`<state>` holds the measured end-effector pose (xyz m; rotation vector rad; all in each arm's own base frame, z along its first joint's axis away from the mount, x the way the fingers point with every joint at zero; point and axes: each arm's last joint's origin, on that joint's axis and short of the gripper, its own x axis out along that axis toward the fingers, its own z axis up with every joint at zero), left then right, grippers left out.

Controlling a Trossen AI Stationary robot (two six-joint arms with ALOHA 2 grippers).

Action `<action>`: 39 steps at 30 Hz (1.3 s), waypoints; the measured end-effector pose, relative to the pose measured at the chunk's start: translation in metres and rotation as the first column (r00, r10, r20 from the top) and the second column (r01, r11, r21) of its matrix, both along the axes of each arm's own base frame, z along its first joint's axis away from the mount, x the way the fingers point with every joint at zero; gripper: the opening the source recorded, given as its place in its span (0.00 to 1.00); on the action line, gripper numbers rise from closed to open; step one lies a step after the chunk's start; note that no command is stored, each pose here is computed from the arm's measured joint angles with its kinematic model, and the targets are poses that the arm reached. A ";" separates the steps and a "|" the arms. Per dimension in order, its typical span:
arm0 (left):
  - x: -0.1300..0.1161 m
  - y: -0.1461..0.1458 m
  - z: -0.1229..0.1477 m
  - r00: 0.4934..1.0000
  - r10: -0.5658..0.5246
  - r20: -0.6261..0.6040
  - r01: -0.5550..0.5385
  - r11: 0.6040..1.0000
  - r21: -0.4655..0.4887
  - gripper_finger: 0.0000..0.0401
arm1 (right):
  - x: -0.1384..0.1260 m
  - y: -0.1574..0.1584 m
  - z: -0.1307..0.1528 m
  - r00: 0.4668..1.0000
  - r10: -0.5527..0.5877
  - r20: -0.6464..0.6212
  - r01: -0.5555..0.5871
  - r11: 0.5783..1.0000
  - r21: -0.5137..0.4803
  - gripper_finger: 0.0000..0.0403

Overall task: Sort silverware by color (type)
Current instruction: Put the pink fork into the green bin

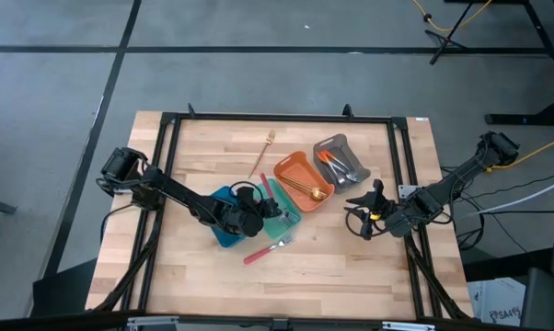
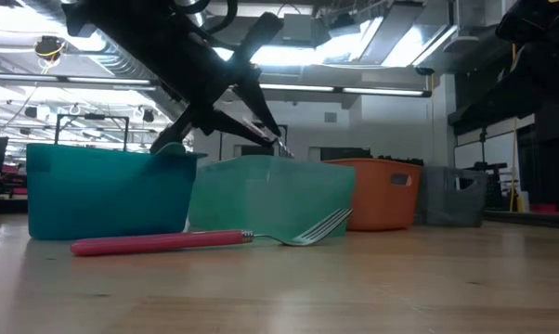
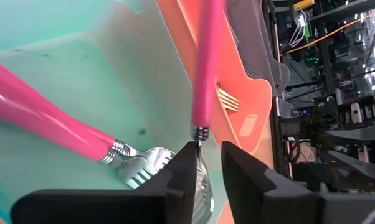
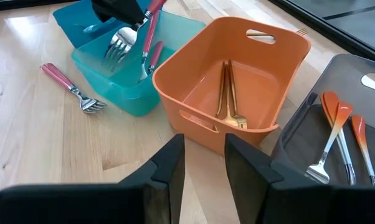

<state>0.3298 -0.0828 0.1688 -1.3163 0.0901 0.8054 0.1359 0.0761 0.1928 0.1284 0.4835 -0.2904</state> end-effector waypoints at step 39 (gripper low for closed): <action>0.008 -0.003 0.010 0.981 -0.192 -0.024 0.193 0.967 0.164 0.20 | 0.000 0.000 0.000 1.000 0.003 -0.001 -0.003 1.000 0.001 0.26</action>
